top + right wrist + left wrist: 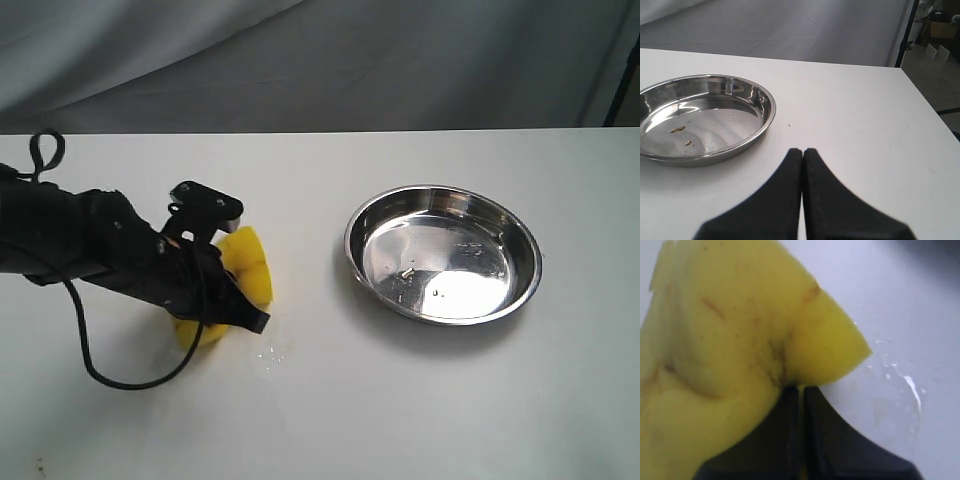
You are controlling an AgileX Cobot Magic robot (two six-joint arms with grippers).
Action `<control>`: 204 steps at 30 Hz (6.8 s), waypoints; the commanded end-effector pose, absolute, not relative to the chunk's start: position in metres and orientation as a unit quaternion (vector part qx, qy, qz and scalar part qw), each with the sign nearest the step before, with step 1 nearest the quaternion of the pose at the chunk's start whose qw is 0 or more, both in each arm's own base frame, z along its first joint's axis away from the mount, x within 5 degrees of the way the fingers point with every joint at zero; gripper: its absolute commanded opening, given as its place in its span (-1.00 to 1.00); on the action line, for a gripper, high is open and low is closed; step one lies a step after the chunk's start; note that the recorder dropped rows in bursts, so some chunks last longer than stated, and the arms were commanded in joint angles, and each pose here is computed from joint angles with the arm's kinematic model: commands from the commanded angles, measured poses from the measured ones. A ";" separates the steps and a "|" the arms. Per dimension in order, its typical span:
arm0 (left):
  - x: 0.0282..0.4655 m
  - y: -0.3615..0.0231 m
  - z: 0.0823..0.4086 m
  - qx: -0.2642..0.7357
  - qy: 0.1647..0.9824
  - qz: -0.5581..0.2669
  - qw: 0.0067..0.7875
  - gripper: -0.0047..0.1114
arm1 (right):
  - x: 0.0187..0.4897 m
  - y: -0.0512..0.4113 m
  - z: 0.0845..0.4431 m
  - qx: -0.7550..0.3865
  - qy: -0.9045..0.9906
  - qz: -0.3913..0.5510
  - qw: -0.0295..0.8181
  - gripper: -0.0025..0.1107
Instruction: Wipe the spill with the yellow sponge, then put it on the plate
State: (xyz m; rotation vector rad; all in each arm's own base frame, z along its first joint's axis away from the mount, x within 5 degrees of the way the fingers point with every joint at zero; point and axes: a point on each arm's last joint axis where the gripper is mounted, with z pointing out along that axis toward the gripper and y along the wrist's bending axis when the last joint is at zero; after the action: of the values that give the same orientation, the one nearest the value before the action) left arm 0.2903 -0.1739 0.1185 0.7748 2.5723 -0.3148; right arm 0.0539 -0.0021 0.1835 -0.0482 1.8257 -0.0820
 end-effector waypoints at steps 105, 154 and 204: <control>0.308 -0.132 0.222 0.176 0.877 -0.099 0.436 -0.92 | 0.054 -0.002 0.183 -0.021 0.789 -0.037 0.613 -0.96; 0.325 -0.388 0.127 0.442 0.723 -0.165 0.506 -0.92 | 0.054 -0.002 0.183 -0.021 0.789 -0.037 0.613 -0.96; 0.333 -0.369 0.114 0.493 0.739 -0.112 0.445 -0.92 | 0.054 -0.002 0.183 -0.021 0.789 -0.037 0.613 -0.96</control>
State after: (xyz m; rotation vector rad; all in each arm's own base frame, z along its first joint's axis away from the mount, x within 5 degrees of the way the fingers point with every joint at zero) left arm 0.3324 -0.3681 0.1075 1.2311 1.8535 -0.2753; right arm 0.0539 -0.0021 0.1835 -0.0482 1.8257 -0.0820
